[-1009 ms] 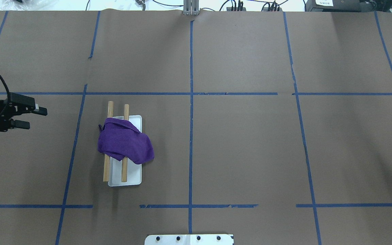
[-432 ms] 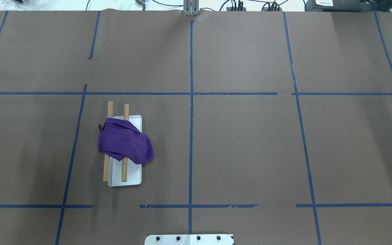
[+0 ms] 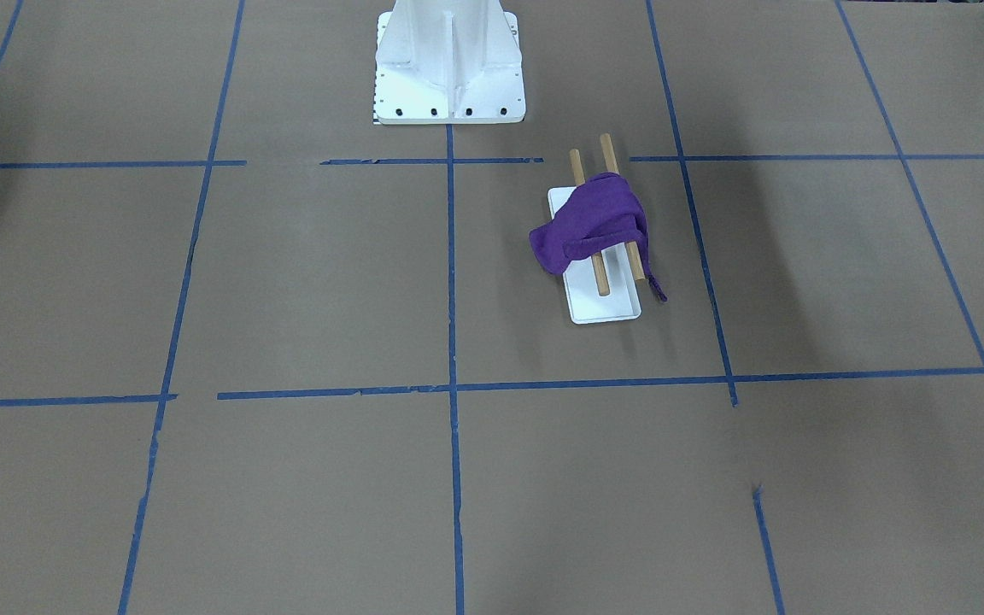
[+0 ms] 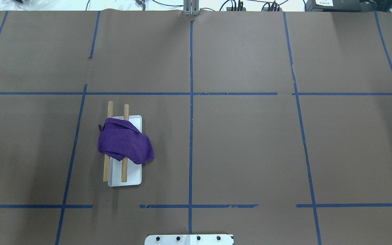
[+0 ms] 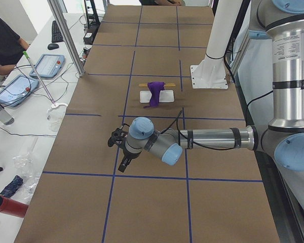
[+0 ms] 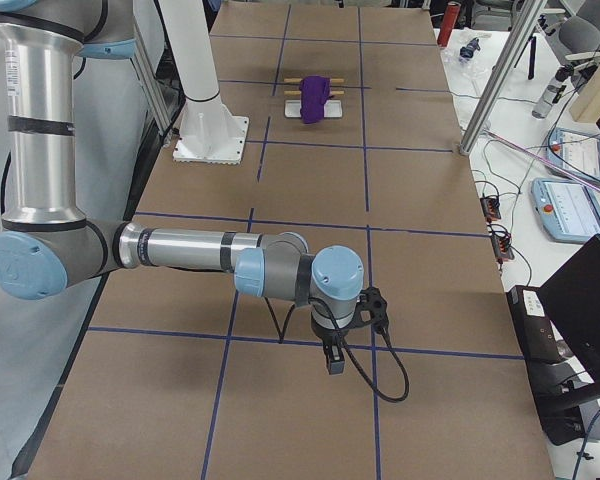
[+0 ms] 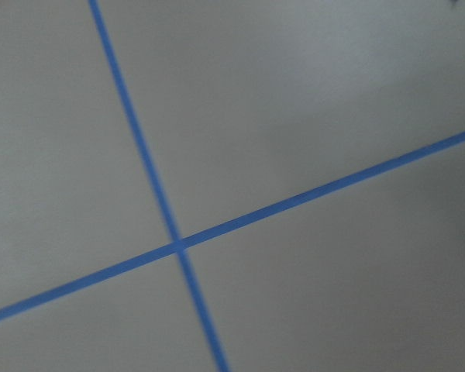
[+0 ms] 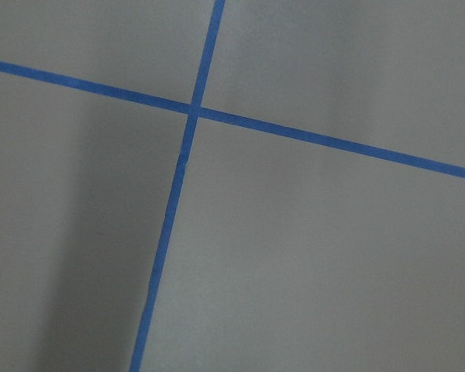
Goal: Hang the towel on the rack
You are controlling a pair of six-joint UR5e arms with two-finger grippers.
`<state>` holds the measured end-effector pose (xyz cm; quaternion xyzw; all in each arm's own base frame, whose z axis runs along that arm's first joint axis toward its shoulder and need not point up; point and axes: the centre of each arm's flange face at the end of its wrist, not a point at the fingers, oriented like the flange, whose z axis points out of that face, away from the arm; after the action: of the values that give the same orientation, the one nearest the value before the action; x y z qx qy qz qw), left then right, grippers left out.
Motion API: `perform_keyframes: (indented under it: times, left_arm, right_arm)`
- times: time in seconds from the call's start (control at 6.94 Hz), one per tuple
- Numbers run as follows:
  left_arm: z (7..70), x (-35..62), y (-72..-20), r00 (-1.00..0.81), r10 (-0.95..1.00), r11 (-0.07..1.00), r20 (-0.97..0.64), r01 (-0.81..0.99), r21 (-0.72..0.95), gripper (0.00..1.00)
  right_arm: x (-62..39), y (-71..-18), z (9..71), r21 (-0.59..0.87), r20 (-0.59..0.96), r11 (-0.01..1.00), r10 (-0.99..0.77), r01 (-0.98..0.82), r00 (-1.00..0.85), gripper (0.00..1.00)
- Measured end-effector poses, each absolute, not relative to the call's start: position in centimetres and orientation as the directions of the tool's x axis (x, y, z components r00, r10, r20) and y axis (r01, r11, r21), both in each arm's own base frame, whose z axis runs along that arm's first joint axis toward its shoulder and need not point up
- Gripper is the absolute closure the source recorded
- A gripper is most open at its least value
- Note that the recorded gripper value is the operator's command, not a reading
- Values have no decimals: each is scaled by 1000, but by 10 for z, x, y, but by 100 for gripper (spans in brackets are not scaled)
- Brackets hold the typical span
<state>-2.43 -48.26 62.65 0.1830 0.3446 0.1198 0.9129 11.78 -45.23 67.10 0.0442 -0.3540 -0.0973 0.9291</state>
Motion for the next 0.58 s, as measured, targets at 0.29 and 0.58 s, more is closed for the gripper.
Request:
perform_keyframes:
  times: [0.29, 0.58]
  left_arm:
    - [593, -61, -512, 753, 234, 969, -615, -127, 214, 0]
    - [596, -75, -494, 747, 174, 985, -642, -135, 109, 0]
  right_arm:
    - [122, -456, 672, 151, 650, 976, -219, 158, 728, 0]
    - [126, -463, 661, 166, 644, 974, -225, 154, 731, 0]
